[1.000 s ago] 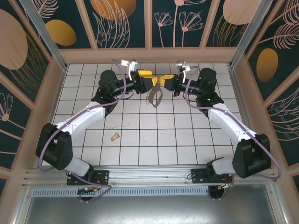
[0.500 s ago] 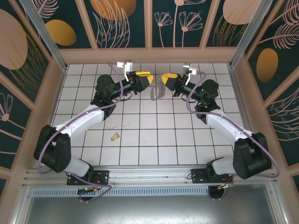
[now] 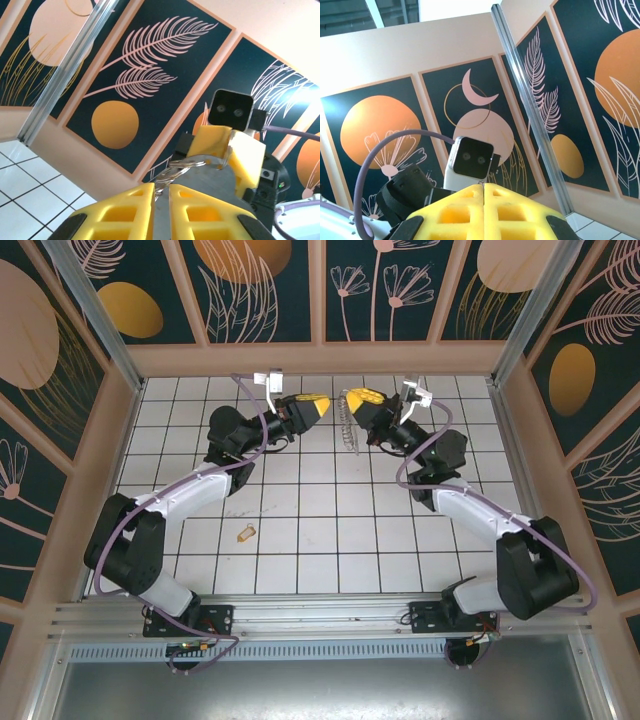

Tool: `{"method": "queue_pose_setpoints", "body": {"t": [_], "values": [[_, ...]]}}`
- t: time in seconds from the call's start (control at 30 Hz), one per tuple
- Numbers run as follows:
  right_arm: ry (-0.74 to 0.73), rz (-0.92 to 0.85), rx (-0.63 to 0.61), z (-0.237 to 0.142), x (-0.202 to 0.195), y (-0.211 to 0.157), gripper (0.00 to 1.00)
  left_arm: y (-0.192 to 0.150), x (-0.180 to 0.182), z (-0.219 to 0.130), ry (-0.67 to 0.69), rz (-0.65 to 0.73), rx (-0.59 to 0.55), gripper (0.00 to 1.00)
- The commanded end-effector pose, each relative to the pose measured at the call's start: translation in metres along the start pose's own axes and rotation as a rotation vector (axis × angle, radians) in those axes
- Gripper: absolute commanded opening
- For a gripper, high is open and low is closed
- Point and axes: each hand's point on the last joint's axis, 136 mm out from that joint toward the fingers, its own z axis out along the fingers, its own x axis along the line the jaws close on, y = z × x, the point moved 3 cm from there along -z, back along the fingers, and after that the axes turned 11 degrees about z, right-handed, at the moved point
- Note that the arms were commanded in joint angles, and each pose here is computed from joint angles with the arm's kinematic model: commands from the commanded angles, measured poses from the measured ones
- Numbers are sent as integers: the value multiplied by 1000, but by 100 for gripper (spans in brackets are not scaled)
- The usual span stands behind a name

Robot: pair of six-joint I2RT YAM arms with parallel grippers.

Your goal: Put the keys on the keyring

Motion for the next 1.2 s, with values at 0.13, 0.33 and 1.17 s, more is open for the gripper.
{"method": "queue_pose_setpoints", "body": {"t": [0.13,0.33,1.17], "values": [[108,22,-90,2,16,10,0,11,-18,3,-81,31,-44,18],[139,63,-107,2,16,7,0,20,-26,2,-112,42,-88,24],[165,149,-111,10,4,-7,0,22,-39,7,-219,10,-150,30]]}}
